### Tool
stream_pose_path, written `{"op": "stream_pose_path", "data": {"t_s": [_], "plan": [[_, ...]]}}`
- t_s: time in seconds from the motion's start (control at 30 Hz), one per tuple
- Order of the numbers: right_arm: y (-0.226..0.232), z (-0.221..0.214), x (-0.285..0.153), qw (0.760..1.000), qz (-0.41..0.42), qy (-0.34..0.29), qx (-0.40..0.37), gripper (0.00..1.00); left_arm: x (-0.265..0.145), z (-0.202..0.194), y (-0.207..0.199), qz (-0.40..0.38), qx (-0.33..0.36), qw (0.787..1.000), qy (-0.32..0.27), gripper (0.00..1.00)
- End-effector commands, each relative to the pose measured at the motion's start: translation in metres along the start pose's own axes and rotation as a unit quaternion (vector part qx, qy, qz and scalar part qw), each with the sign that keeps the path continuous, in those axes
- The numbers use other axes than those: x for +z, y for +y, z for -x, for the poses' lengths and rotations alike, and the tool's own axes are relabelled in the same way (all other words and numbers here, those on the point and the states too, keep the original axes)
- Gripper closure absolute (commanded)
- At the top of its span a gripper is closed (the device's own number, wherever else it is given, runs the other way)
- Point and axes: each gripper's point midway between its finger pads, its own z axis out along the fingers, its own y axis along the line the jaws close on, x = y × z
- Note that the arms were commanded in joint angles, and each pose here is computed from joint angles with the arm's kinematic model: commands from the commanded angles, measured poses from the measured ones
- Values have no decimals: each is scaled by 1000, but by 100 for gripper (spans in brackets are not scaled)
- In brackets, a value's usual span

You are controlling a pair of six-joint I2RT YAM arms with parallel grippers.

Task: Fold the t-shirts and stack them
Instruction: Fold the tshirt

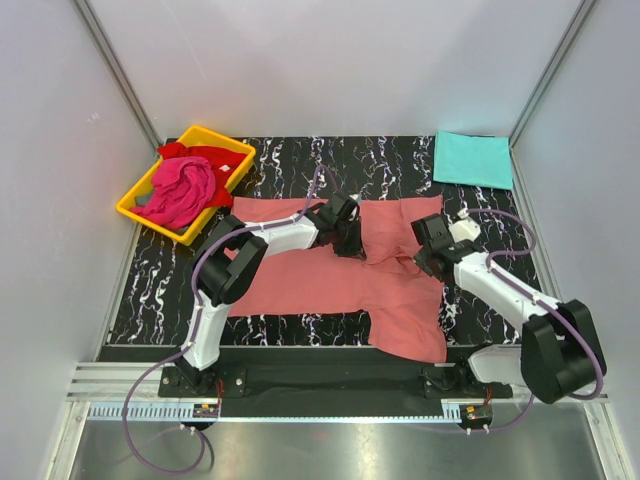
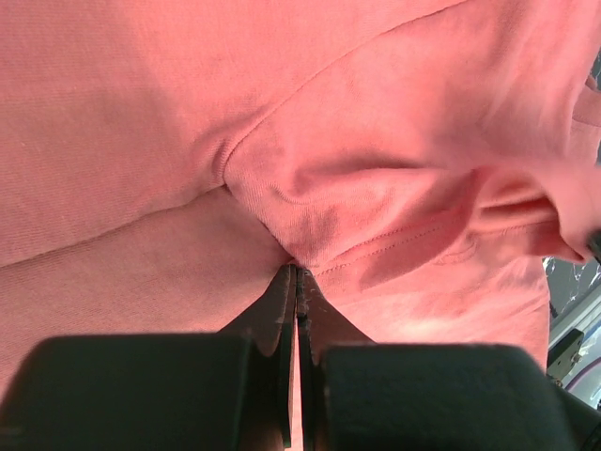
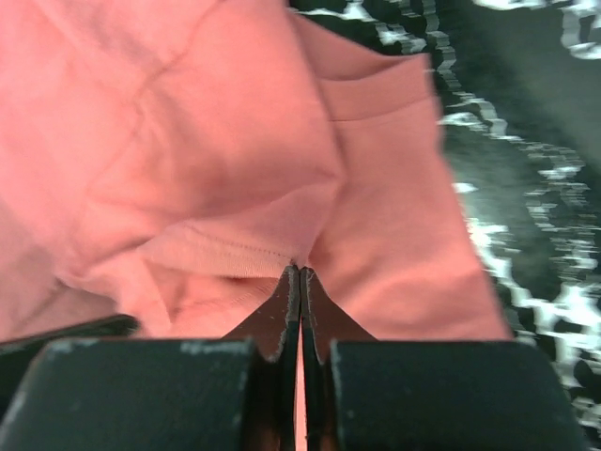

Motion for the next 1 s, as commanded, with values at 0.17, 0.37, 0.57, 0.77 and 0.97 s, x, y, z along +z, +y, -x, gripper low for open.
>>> {"op": "stream_pose_path", "data": {"t_s": [0.17,0.37,0.57,0.77,0.97], "plan": [[-48,3,-11,997,-41,-21,-57,100,-13,4,4,23,-10,1000,5,100],[-51,6,-18,997,-34,-27,-58,100,-22,9,4,17,-27,1000,3,100],[-47,14,-31,998,-13,-32,-60,100,-36,13,-9,-3,-29,1000,4,100],[-35,-1,-33,997,33,4,-70,100,-49,4,-14,-17,-35,999,12,100],[-47,-19,-26,997,23,28,-63,100,-54,-9,-6,-13,-44,999,18,100]]}}
